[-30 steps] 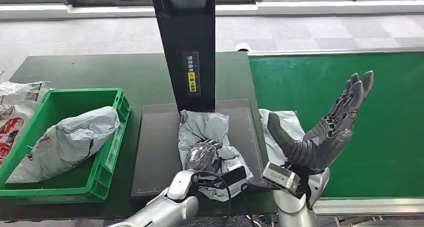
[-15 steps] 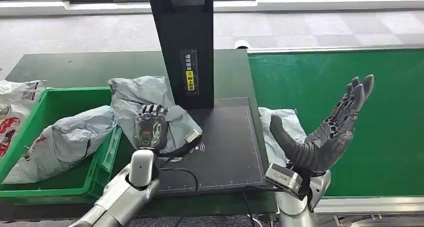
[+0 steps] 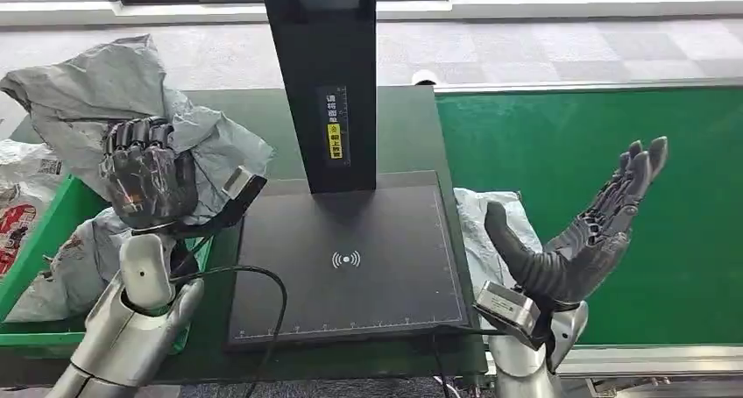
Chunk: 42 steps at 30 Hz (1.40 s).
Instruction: Moved the parcel from conveyor to table for the left to box.
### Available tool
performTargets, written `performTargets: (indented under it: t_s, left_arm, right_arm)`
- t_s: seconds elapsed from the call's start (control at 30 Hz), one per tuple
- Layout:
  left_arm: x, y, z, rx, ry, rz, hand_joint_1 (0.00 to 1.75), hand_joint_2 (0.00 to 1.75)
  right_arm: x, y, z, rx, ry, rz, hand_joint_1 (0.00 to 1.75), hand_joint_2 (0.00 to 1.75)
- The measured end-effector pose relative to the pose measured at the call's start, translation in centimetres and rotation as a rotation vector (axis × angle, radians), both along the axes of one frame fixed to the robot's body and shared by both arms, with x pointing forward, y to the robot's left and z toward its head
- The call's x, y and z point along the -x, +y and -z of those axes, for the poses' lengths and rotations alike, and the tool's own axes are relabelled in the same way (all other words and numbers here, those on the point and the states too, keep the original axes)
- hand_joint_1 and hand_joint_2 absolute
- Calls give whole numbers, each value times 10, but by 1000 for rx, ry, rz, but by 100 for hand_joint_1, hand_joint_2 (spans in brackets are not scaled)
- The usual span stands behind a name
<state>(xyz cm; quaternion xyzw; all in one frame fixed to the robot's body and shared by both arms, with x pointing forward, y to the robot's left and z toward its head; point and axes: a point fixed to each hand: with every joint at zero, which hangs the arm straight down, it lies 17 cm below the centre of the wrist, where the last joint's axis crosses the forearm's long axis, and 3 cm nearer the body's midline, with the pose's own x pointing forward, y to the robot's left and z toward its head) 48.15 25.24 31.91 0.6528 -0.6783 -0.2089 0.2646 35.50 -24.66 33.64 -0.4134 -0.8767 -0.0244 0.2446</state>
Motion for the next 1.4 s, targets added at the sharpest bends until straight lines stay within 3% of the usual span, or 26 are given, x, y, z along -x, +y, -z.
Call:
performTargets:
  t_s: [0.43,0.57,0.8,1.03,1.4]
  left_arm:
    - [24,65,-25,26,-77,-85,175,175]
    - [19,109,-10,44,-38,-139,175,175]
    - [16,185,61,165,115,-288,175,175]
    - [18,200,89,225,169,-328,175,175]
    - [15,199,97,243,188,-327,175,175]
  right_arm:
    - [4,-5,8,0,20,13,0,175]
    - [8,-8,10,0,24,22,0,175]
    - [12,-10,10,6,26,31,0,175]
    - [13,-11,8,6,21,34,0,175]
    - [13,-11,9,6,21,34,0,175]
